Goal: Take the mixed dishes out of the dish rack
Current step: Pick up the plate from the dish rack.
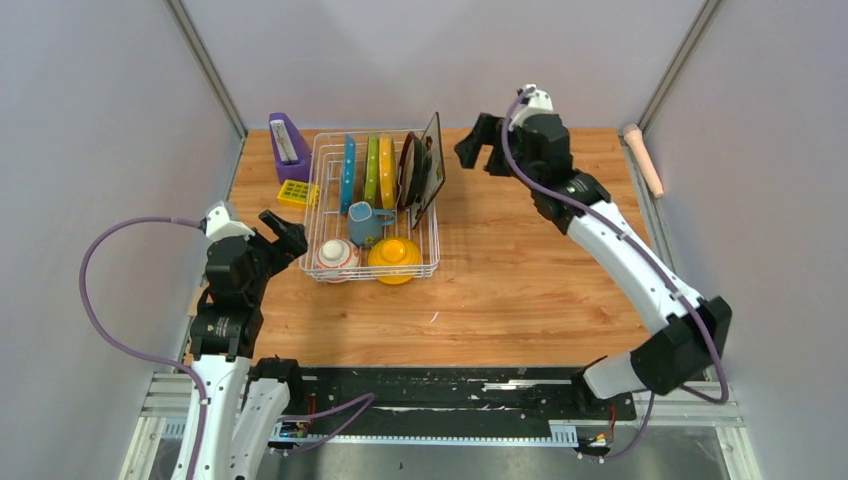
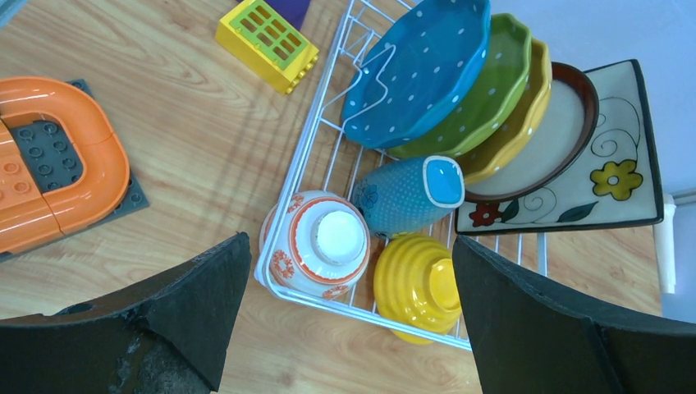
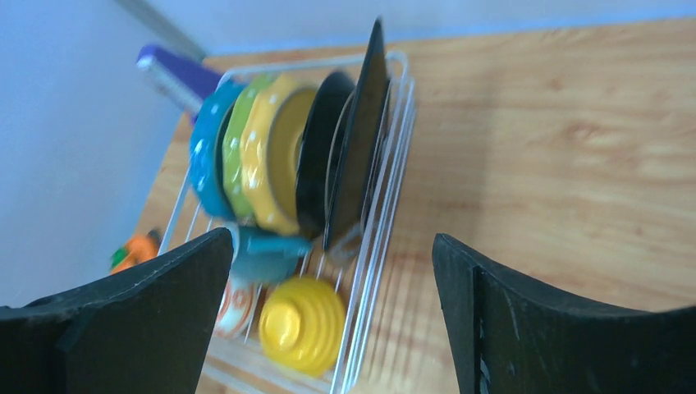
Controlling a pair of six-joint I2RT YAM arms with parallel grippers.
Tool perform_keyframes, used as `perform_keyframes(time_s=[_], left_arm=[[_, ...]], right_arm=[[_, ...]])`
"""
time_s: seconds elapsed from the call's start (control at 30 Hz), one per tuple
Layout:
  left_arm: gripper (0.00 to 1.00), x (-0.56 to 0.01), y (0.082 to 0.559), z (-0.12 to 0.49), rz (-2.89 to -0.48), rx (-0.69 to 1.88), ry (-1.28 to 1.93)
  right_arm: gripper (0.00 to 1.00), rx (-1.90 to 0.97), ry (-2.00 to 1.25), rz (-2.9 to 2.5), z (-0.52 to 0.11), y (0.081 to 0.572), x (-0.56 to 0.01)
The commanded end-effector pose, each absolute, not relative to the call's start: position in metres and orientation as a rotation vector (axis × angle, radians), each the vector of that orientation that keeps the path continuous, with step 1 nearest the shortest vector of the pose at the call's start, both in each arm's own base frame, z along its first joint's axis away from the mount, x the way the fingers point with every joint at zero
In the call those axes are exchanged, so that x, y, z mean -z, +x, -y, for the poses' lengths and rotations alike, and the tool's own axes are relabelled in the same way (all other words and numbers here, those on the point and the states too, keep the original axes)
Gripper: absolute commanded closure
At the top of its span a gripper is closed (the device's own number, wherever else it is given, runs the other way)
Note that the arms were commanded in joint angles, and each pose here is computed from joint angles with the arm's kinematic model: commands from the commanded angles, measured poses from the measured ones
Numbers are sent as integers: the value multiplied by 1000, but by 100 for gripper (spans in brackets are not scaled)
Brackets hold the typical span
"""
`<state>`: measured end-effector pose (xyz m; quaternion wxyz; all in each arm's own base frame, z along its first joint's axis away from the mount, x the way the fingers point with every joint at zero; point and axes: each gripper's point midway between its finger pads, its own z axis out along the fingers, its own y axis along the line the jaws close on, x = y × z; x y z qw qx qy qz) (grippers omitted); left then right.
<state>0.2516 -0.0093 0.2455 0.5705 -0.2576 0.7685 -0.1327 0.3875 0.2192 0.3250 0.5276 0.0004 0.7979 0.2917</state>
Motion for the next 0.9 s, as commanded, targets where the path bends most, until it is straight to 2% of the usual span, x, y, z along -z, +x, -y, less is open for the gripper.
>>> perform_keyframes(time_s=[0.0,0.17,0.4,0.87], left_arm=[[0,-251,254,7,-1778,309,-608],[0,-246,252,3,-1787,283,-633],[0,-242,252,0,-1793,269,-649],[0,-238,254,-3,-1803,251,-673]], right_arm=[[7,-246,130,-1868,-199,434,-332],[14,-64,99,-1878,-232,475,-310],[25,-68,54,-1913,-271,505,-280],[42,-233,76,-2066,-303,490,-216]])
